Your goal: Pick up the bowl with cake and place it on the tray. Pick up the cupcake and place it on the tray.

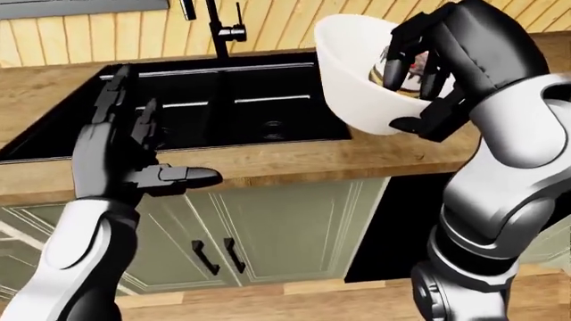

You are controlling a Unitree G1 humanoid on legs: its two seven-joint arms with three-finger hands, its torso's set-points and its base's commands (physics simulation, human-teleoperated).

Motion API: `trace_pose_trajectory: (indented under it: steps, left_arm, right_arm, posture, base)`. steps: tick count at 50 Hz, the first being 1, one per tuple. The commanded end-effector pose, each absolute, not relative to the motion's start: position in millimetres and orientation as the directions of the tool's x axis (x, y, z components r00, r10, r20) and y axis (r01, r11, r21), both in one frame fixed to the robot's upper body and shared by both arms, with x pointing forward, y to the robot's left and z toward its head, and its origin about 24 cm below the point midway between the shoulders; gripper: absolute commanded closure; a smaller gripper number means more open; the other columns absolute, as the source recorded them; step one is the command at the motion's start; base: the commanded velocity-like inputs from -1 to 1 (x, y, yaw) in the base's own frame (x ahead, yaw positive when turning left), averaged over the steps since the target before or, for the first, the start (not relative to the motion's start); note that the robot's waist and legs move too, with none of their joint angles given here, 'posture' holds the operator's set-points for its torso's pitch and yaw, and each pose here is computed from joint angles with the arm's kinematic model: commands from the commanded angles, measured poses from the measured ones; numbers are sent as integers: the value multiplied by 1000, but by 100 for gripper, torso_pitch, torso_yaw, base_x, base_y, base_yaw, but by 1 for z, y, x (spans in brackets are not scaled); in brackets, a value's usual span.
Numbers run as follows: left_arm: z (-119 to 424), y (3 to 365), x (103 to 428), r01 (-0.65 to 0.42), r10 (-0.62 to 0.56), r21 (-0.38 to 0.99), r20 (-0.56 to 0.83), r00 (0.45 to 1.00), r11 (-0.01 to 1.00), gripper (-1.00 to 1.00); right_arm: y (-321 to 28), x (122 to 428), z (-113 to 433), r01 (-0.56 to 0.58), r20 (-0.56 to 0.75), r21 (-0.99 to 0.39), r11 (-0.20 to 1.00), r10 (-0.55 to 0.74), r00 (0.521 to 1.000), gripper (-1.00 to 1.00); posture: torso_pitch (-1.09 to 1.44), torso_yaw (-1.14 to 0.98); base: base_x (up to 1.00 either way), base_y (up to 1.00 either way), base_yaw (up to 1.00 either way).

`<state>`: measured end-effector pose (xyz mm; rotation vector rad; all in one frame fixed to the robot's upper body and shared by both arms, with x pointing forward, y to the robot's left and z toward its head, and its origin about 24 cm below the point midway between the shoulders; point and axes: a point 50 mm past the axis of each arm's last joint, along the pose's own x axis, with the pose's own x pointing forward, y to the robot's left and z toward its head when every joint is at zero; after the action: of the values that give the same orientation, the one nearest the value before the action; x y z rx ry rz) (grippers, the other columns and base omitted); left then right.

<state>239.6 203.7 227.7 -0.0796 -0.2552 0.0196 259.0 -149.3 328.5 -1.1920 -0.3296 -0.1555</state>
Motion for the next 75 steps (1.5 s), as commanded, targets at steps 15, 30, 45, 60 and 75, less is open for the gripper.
trace_pose_trajectory:
  steps: [15, 30, 45, 60, 75]
  left_arm:
    - [254, 210, 230, -22, 46, -71, 350, 935, 997, -100]
    - [252, 213, 229, -26, 51, -76, 350, 935, 997, -100]
    - [255, 214, 227, -30, 55, -78, 353, 934, 997, -100]
    - [255, 215, 228, -31, 58, -80, 356, 933, 996, -100]
    - [258, 216, 225, -32, 59, -80, 360, 931, 996, -100]
  right_arm:
    - [-146, 244, 355, 428, 472, -835, 345, 51, 880, 100]
    - [-145, 244, 354, 425, 470, -836, 346, 52, 881, 100]
    - [-145, 243, 354, 424, 470, -837, 346, 58, 881, 100]
    - [-144, 243, 355, 424, 470, -838, 343, 59, 881, 100]
    - [-144, 242, 358, 428, 474, -835, 345, 58, 878, 100]
  posture:
    - [0, 0]
    - [0, 0]
    - [0, 0]
    - [0, 0]
    - [0, 0]
  base:
    - [0, 73, 0]
    - [0, 79, 0]
    - [-14, 85, 0]
    - [-34, 92, 0]
    - [-34, 97, 0]
